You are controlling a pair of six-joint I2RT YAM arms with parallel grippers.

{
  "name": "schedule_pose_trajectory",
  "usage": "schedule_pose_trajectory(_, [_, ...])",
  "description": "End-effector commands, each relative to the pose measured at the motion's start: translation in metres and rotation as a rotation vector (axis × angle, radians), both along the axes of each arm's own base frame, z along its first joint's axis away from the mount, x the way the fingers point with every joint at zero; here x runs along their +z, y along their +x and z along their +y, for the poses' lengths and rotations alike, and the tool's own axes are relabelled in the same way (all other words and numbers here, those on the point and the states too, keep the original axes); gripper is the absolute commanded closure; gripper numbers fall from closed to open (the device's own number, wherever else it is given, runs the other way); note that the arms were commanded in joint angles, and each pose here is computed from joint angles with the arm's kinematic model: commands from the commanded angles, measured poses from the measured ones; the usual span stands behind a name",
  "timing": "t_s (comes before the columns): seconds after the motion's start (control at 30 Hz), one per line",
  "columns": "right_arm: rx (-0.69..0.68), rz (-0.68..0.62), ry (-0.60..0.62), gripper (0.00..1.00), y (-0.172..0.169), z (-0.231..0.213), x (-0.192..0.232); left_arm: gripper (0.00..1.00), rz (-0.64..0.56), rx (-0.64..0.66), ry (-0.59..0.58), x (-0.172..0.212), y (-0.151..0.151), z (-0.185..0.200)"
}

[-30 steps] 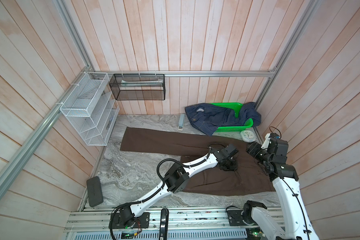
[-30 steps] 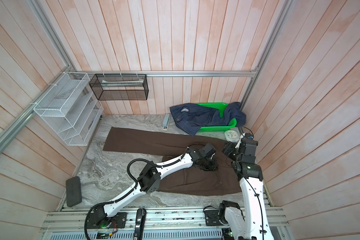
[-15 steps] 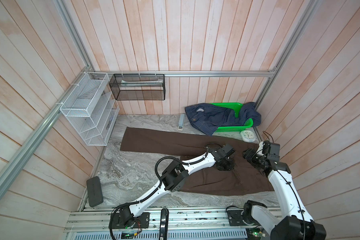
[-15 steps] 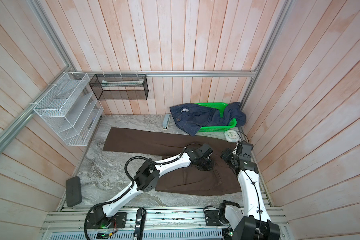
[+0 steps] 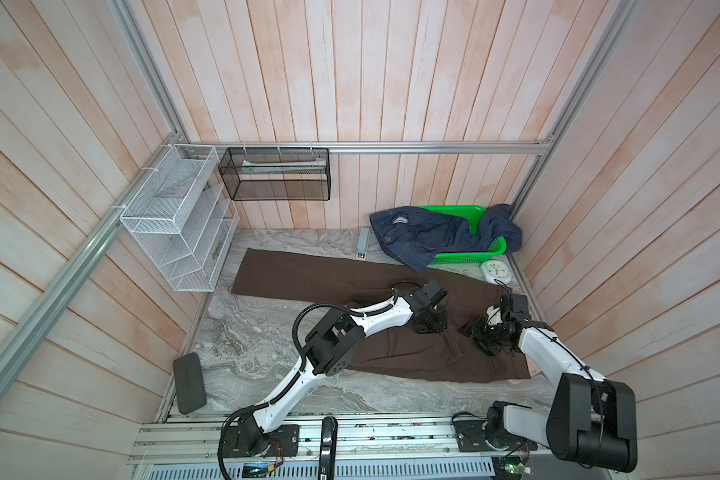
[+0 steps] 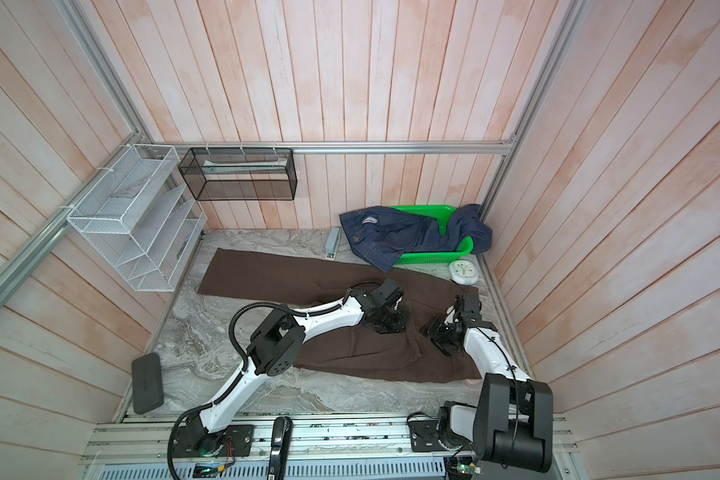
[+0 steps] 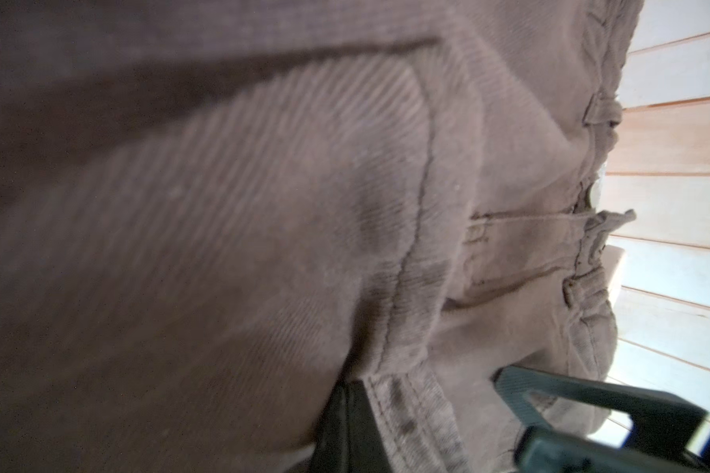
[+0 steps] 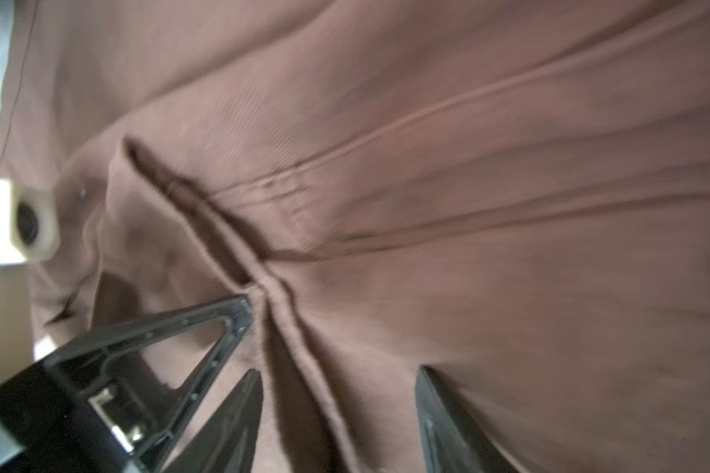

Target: Fold and stack the trousers

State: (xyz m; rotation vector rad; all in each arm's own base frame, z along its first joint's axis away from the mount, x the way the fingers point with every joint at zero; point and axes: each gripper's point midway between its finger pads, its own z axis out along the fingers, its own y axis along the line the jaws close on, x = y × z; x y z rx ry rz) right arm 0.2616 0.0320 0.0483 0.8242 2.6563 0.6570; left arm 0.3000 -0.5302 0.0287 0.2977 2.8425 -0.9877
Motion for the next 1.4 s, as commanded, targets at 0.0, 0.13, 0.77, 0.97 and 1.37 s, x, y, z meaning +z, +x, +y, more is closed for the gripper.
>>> schedule_pose_trajectory(0.0, [0.057, -0.017, 0.052, 0.4, -0.001, 0.016, 0.001, 0.76, 0.01, 0.015, 0.055, -0.007, -0.006, 0.02])
schedule_pose_trajectory(0.13, [0.07, -0.004, 0.079, 0.4, -0.003, 0.023, -0.002, 0.53, -0.024, 0.053, 0.005, 0.022, 0.009, 0.037])
schedule_pose_trajectory(0.77, [0.282, -0.114, 0.007, 0.98, 0.022, 0.105, 0.048, 0.48, -0.145, 0.236, -0.053, 0.107, 0.018, 0.151])
schedule_pose_trajectory(0.97, [0.434, -0.117, -0.007, 0.99, 0.035, 0.183, 0.048, 0.48, -0.205, 0.36, -0.017, 0.129, 0.027, 0.219])
schedule_pose_trajectory(1.37, [0.239, -0.12, -0.172, 0.58, 0.043, 0.105, 0.048, 0.45, -0.194, 0.309, -0.056, 0.136, 0.015, 0.208])
